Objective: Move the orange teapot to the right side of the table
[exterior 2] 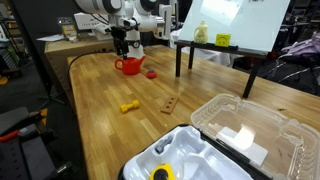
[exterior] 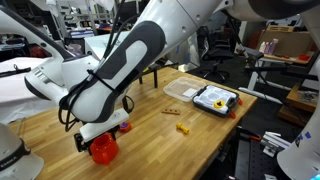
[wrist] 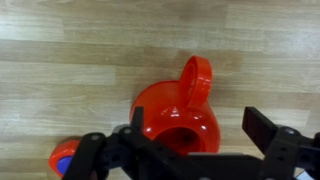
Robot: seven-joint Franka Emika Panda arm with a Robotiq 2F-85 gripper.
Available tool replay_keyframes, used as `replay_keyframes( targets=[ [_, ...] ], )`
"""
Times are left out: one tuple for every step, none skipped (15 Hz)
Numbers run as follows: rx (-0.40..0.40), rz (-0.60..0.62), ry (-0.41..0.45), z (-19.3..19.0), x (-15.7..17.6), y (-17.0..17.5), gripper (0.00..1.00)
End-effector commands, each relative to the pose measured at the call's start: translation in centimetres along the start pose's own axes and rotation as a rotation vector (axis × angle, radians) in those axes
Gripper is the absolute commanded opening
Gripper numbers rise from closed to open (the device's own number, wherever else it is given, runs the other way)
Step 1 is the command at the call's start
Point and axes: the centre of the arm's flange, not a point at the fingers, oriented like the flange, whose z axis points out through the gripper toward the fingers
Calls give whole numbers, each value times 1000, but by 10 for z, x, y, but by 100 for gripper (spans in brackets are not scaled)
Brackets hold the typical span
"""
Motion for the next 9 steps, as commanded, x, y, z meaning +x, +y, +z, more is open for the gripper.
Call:
replay_keyframes(
  targets=[
    [-15, -20, -45, 5, 4, -5, 100],
    [-18, -22, -51, 6, 3, -6, 100],
    [-21, -24, -55, 8, 3, -6, 100],
    [-23, -24, -58, 10, 3, -6, 100],
    [-25, -25, -62, 12, 4, -6, 100],
    [-28, -26, -63, 13, 5, -6, 100],
    [-29, -27, -65, 14, 5, -5, 100],
    [-29, -28, -68, 14, 5, -5, 90],
    [-30, -29, -69, 14, 6, -6, 74]
  ],
)
